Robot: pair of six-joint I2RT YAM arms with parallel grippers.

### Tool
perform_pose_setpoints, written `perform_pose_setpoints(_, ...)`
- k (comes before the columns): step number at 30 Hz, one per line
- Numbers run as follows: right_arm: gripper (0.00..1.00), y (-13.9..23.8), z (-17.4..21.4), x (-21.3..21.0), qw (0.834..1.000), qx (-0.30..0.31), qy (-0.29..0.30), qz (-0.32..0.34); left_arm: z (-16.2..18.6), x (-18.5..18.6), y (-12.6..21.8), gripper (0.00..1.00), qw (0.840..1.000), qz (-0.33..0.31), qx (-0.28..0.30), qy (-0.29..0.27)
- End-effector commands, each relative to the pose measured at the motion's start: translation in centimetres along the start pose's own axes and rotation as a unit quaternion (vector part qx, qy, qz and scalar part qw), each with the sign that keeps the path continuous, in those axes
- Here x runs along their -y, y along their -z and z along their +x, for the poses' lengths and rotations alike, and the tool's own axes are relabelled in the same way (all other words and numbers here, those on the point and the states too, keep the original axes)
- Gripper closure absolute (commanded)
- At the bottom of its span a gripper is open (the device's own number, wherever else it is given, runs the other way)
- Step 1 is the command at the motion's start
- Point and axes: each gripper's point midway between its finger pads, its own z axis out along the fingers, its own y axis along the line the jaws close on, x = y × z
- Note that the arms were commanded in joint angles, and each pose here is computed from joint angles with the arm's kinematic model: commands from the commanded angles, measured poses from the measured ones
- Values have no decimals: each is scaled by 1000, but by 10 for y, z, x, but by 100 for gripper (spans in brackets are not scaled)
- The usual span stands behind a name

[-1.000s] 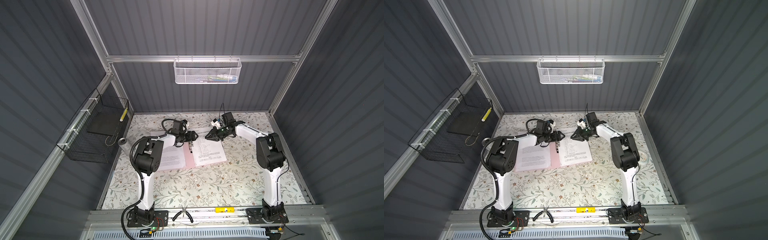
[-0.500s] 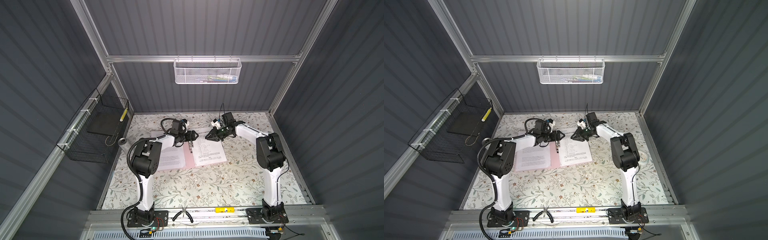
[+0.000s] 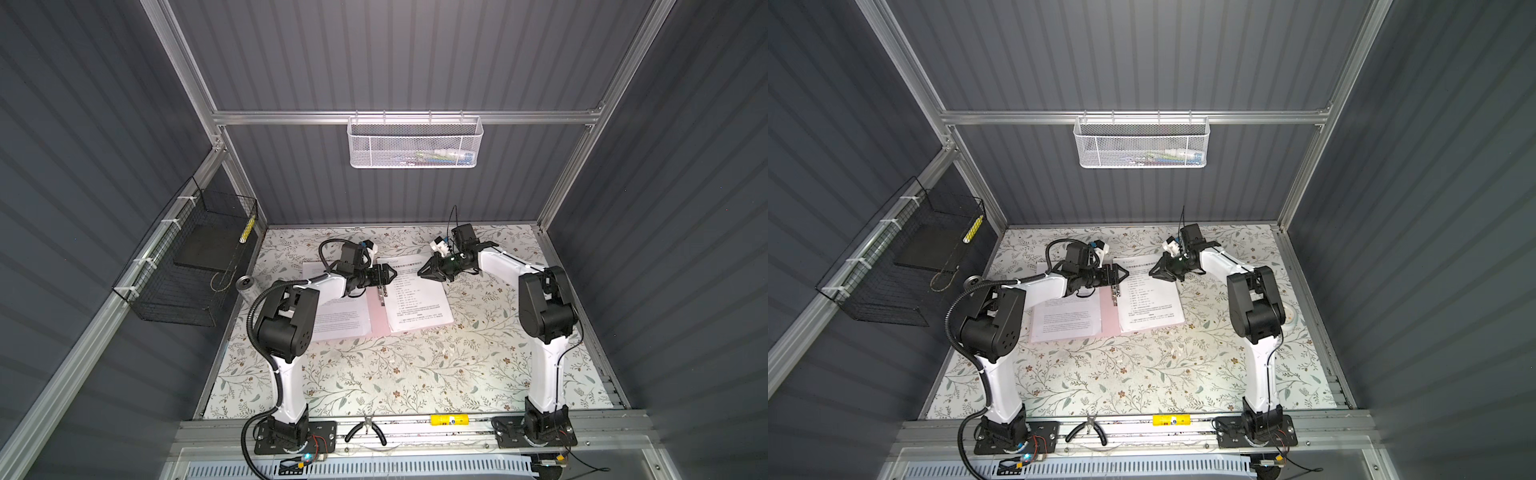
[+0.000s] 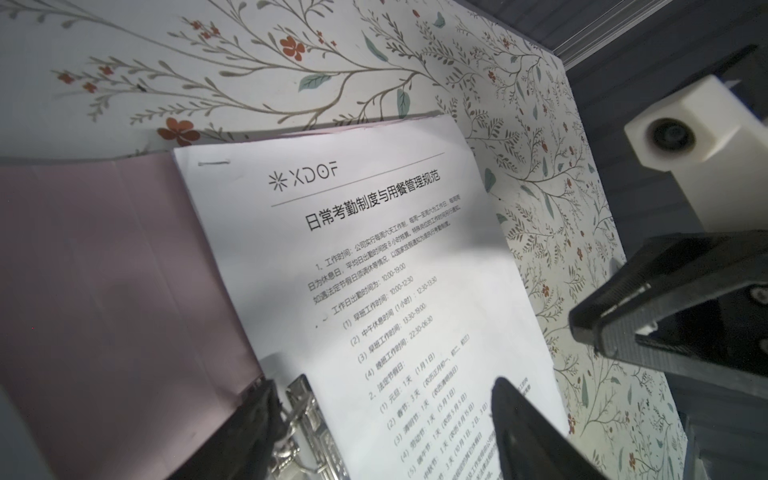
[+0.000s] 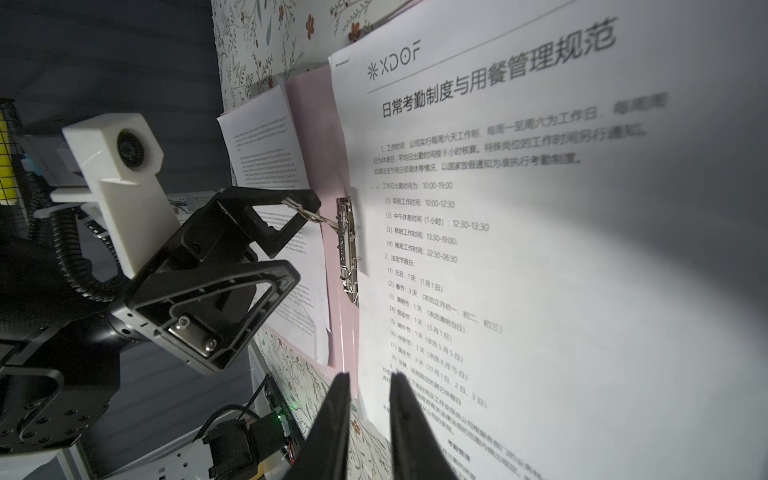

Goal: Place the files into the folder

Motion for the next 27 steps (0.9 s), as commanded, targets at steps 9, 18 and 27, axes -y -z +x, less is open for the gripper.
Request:
perform_pose_setpoints(9, 78, 22, -12, 15, 999, 35, 5, 39, 4, 17, 18, 19, 1000, 9, 9, -8)
perform_pose_setpoints(18, 74, 47, -27, 54, 991, 74, -13, 115, 3, 20, 25, 19, 1000, 5, 14, -12)
perform_pose_setpoints(27, 71, 41, -25, 88, 987, 64, -34, 142, 1, 20, 31, 17, 1000, -3, 22, -14)
